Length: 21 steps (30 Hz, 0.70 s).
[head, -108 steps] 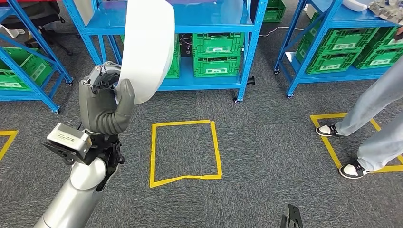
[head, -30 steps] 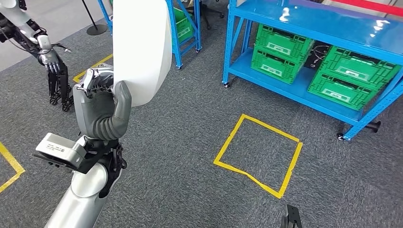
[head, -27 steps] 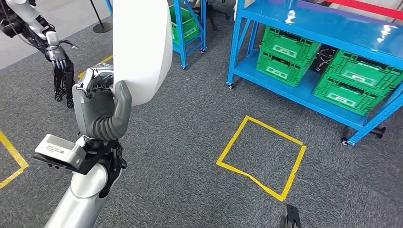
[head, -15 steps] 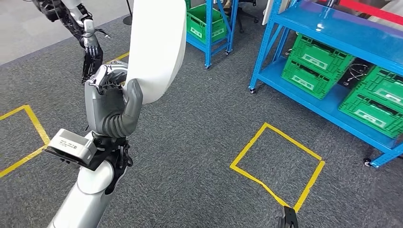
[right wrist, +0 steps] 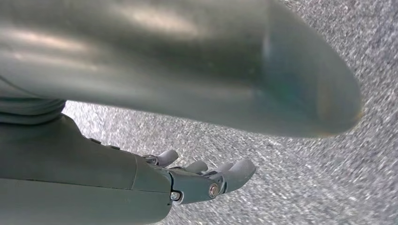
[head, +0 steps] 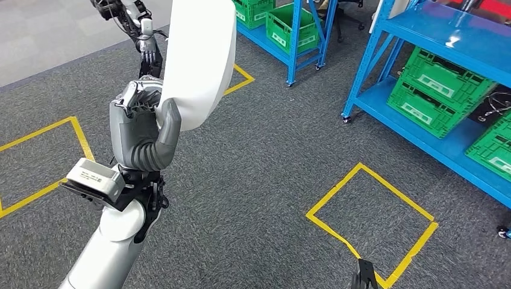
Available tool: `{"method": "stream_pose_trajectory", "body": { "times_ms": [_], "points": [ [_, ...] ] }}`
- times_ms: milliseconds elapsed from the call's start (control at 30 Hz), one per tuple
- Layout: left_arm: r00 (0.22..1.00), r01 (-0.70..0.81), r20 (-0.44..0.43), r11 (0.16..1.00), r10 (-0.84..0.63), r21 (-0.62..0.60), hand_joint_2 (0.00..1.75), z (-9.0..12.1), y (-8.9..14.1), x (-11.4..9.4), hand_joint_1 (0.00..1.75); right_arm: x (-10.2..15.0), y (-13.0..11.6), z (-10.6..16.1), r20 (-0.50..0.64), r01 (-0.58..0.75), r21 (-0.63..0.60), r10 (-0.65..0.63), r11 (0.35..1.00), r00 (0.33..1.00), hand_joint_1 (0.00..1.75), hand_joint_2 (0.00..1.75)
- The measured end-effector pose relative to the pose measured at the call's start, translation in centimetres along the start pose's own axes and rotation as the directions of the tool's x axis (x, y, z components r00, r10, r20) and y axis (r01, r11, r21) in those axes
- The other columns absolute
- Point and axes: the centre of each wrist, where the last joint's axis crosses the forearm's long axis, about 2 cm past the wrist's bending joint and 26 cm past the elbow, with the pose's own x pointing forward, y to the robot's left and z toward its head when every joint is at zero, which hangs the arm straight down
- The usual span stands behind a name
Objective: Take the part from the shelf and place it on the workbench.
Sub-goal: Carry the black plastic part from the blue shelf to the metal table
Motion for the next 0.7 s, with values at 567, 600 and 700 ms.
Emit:
{"method": "stream_pose_trajectory", "body": {
  "times_ms": [567, 600, 700],
  "points": [
    [1.000, 0.012, -0.019, 1.000, -0.012, -0.012, 1.75, -0.3, -0.4, -1.1, 1.75, 0.0, 0.3, 0.0, 0.001, -0.018, 0.007, 0.018, 1.000, 1.000, 0.00, 0.00],
    [1.000, 0.012, -0.018, 1.000, -0.012, -0.012, 1.75, -0.4, -0.4, -1.1, 1.75, 0.1, 0.4, 0.0, 0.002, -0.018, 0.009, 0.018, 1.000, 1.000, 0.00, 0.00],
    [1.000, 0.013, -0.018, 1.000, -0.013, -0.015, 1.75, -0.6, -0.4, -1.2, 1.75, 0.1, 0.5, 0.0, 0.005, -0.019, 0.014, 0.019, 1.000, 1.000, 0.00, 0.00]
  ]
}}
